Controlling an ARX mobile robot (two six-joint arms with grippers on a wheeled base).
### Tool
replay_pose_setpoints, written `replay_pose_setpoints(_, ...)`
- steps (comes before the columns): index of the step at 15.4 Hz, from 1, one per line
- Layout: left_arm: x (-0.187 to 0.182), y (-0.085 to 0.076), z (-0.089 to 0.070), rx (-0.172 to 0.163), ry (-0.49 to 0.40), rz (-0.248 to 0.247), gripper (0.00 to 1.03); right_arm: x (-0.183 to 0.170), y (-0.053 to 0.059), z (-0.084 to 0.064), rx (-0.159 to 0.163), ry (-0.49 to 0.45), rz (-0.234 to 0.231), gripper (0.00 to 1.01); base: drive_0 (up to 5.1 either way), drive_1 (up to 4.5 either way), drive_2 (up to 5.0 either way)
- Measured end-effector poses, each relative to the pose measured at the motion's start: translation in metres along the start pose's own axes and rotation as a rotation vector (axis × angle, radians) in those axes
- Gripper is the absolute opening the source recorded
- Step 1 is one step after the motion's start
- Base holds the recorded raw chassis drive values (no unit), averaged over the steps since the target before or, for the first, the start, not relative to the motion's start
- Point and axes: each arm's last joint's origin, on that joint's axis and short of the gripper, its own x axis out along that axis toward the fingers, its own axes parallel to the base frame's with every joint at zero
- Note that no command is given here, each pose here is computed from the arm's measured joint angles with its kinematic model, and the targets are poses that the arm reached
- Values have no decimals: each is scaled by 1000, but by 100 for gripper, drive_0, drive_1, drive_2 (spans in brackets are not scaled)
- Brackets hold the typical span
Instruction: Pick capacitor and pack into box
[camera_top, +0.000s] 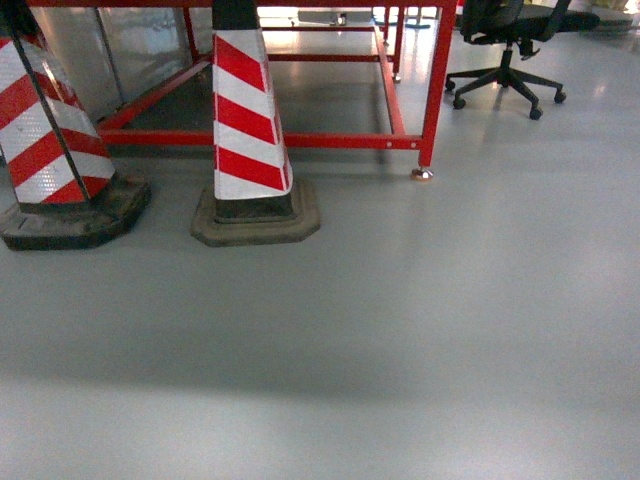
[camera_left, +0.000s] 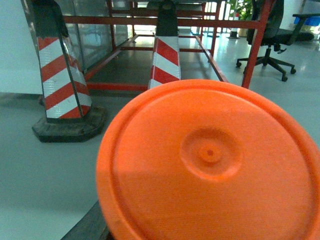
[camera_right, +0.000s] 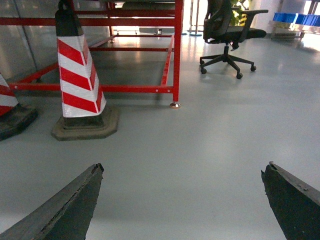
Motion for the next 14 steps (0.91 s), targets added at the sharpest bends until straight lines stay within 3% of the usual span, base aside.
replay_pose_setpoints(6,0,0,0,0,1,2,44,0,0,-1,0,5,0,98,-495,250,250)
replay_pose_setpoints(10,0,0,0,0,2,3,44,0,0,0,0,3,2,98,0,0,0)
replay_pose_setpoints(14,0,0,0,0,2,0,44,0,0,0,0,3,1,98,16,419,-387)
